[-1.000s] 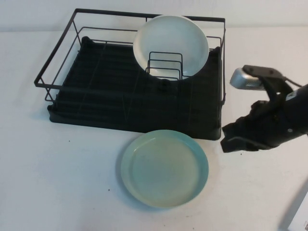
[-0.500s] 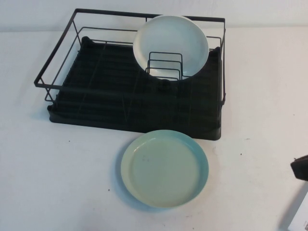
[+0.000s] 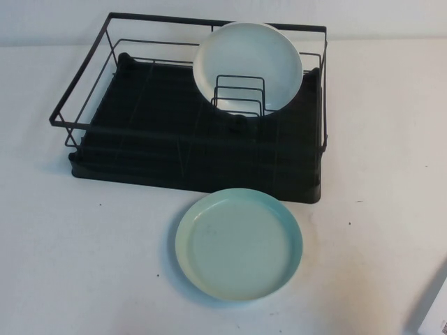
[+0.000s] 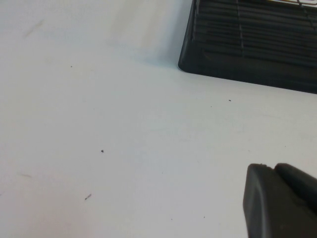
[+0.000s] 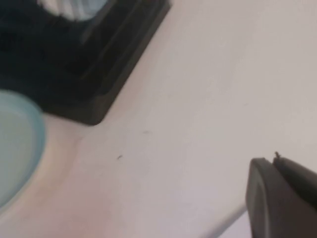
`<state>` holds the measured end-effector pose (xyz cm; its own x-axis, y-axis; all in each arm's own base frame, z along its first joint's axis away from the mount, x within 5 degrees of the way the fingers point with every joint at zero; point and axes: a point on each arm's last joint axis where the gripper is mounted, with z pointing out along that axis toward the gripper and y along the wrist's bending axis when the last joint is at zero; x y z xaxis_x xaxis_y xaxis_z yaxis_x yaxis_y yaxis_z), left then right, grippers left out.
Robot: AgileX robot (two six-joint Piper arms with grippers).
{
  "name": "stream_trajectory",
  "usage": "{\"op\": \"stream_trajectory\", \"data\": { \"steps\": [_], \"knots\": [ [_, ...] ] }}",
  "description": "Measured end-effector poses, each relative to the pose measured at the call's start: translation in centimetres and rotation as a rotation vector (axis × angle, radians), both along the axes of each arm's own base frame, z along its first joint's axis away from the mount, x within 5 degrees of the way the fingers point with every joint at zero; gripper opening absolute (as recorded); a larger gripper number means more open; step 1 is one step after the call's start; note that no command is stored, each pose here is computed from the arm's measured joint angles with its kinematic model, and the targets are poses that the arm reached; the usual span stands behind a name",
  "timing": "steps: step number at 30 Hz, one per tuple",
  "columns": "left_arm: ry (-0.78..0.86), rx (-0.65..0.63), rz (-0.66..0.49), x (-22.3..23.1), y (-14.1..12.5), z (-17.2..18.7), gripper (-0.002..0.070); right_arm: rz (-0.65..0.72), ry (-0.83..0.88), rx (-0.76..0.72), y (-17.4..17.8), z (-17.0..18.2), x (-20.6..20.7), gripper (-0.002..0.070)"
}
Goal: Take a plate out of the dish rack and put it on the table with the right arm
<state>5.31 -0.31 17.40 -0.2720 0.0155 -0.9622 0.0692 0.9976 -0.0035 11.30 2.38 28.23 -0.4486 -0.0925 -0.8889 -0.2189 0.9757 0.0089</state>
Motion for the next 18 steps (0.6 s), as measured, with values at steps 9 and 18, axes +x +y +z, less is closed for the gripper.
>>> {"op": "stream_trajectory", "data": {
  "steps": [9,18],
  "knots": [
    [0.000,0.000,0.000,0.0,0.0,0.0,-0.0006,-0.216,-0.423,0.024,-2.4,-7.4,-4.0,-0.0018],
    [0.000,0.000,0.000,0.0,0.0,0.0,-0.0006,-0.204,-0.404,0.050,-2.2,-9.0,-5.6,-0.0018]
  ]
}}
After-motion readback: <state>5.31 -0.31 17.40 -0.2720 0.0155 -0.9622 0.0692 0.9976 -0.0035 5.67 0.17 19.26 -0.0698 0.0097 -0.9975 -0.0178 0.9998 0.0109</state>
